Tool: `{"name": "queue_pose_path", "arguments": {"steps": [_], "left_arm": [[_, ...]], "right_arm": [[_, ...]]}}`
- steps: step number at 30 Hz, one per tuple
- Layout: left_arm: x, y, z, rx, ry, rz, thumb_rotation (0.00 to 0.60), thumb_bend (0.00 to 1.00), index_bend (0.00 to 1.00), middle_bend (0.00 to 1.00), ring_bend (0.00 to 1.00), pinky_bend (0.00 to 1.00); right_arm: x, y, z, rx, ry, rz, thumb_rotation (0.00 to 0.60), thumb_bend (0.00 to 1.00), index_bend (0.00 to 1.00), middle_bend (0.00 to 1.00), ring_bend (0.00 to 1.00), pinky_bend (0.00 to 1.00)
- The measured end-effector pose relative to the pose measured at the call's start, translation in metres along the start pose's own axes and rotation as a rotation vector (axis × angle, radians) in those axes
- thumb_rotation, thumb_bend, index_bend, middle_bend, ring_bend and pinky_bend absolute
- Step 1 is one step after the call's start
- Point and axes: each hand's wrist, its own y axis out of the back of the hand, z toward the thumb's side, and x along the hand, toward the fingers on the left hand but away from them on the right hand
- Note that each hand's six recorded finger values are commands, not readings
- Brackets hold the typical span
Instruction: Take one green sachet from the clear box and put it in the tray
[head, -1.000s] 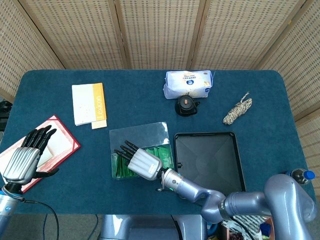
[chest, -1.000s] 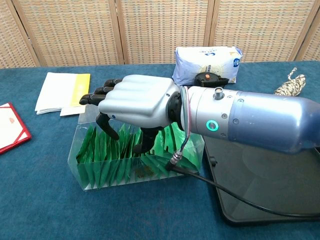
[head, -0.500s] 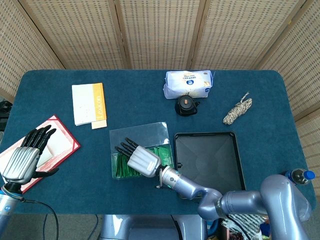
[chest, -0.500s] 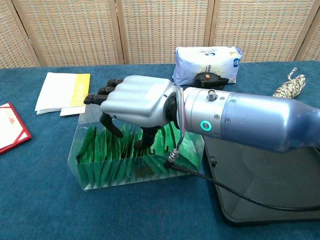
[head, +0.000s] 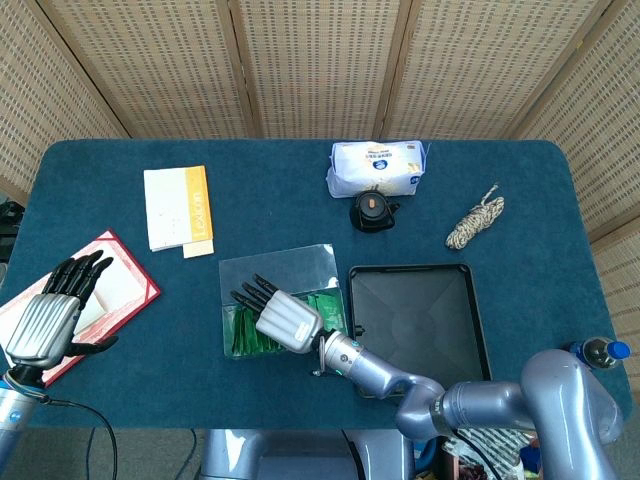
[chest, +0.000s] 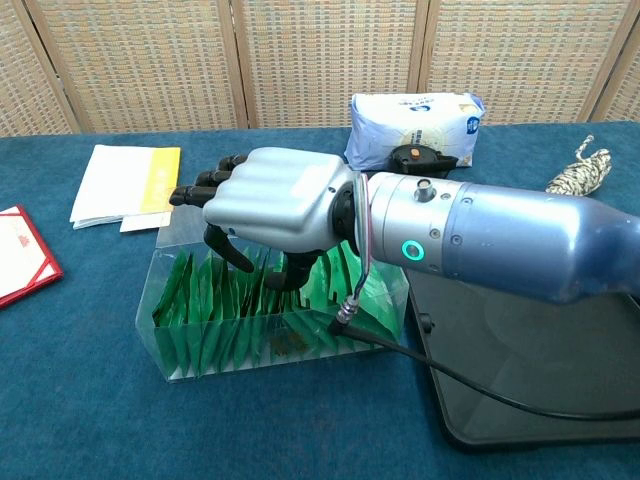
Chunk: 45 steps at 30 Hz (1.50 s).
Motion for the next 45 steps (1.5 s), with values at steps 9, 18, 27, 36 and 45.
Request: {"name": "queue_pose_path", "arguments": {"steps": [9, 18, 27, 36, 45], "left_arm": [[0.000, 0.001, 0.000, -0.002, -0.002, 0.001, 0.600, 0.06, 0.00, 0.00, 0.00, 0.00], [0.000, 0.001, 0.000, -0.005, -0.001, 0.001, 0.600, 0.06, 0.00, 0.00, 0.00, 0.00], [0.000, 0.001, -0.001, -0.008, 0.000, 0.000, 0.600, 0.06, 0.00, 0.00, 0.00, 0.00], [0.001, 0.001, -0.002, -0.010, -0.001, -0.005, 0.600, 0.06, 0.00, 0.00, 0.00, 0.00], [0.001, 0.000, -0.001, -0.009, -0.001, -0.007, 0.600, 0.06, 0.00, 0.00, 0.00, 0.00]], "right_arm": [[-0.001, -0.003, 0.000, 0.015, -0.002, 0.007, 0.600, 0.51, 0.58, 0.10, 0.00, 0.16], [-0.007, -0.006, -0.002, 0.012, -0.020, 0.013, 0.600, 0.51, 0.58, 0.10, 0.00, 0.16], [-0.013, -0.009, -0.007, 0.011, -0.049, 0.017, 0.600, 0.51, 0.58, 0.10, 0.00, 0.17], [-0.017, -0.009, -0.014, 0.011, -0.076, 0.014, 0.600, 0.52, 0.61, 0.10, 0.00, 0.17], [-0.016, -0.009, -0.011, 0.017, -0.062, 0.005, 0.600, 0.54, 0.63, 0.11, 0.00, 0.18]]}}
